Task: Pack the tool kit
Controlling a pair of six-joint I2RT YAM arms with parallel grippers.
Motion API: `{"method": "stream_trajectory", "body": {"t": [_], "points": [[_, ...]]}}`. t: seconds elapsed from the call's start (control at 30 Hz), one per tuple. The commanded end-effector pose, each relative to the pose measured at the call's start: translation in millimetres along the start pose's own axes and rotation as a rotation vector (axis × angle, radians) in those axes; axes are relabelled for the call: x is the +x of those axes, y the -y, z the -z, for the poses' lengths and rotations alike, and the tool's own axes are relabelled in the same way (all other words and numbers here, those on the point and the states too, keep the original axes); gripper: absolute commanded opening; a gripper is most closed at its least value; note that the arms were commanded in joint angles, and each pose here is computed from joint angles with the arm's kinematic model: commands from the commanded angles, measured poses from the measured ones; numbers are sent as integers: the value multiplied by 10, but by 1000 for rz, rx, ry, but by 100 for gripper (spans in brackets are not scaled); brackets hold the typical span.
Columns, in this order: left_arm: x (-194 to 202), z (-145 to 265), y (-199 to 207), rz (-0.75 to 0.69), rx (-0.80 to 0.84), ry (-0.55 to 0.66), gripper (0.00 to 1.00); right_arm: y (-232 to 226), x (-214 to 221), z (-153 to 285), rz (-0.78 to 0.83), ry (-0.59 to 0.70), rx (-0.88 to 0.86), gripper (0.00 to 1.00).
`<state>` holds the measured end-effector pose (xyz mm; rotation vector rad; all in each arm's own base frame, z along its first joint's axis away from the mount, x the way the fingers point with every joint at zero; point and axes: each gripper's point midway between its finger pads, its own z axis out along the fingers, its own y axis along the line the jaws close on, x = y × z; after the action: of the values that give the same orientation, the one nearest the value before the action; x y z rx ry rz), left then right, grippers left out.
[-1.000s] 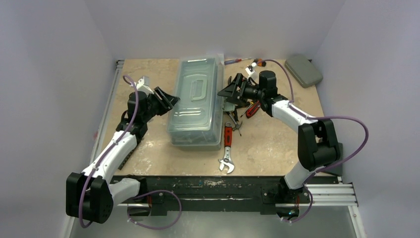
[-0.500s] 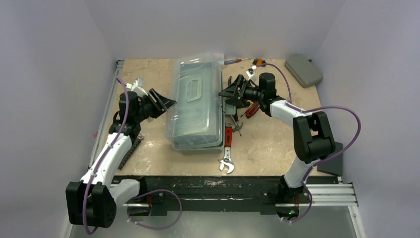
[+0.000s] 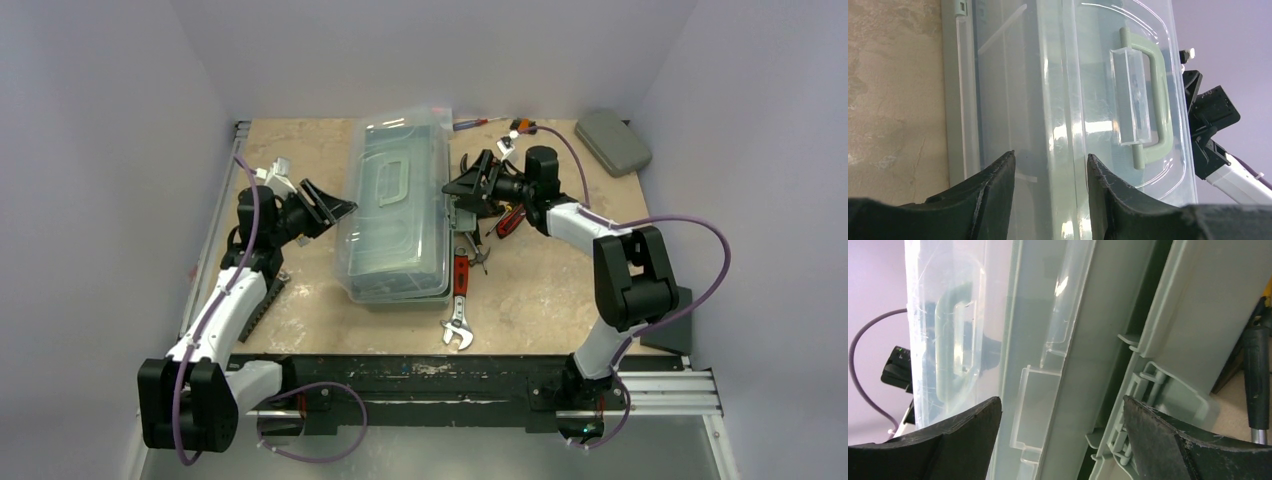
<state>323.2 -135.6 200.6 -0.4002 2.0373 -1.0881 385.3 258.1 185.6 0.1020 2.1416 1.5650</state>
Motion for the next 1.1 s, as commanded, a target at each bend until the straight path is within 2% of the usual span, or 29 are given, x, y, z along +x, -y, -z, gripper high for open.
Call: {"method": "stream_trajectory", "body": {"t": [0.0,0.27,0.5,0.57,0.7,0.83,0.9,1.07], "points": [[796,76,-389,192,-97,-295,28,-411,-7,73,69,-18,-108,89],[811,78,-393,194,-94,-297,27,-573,22,114,75,-25,-155,88],[755,129,-325,173,-96,-283,30,-862,55,194,49,-34,-294,82],[701,178,-281,145,-112,-271,37,-961,53,230,42,-36,-334,81],[544,311,-203,64,-164,-224,71,-1113,59,293,47,-39,-378,80],[380,474,-79,-11,-203,-172,91,-1156,70,318,51,-40,-384,80],[317,559,-21,-48,-229,-152,96,-1176,70,330,54,-36,-386,80],[148,760,238,-225,-317,-72,100,-1245,88,342,59,-36,-392,80]]}}
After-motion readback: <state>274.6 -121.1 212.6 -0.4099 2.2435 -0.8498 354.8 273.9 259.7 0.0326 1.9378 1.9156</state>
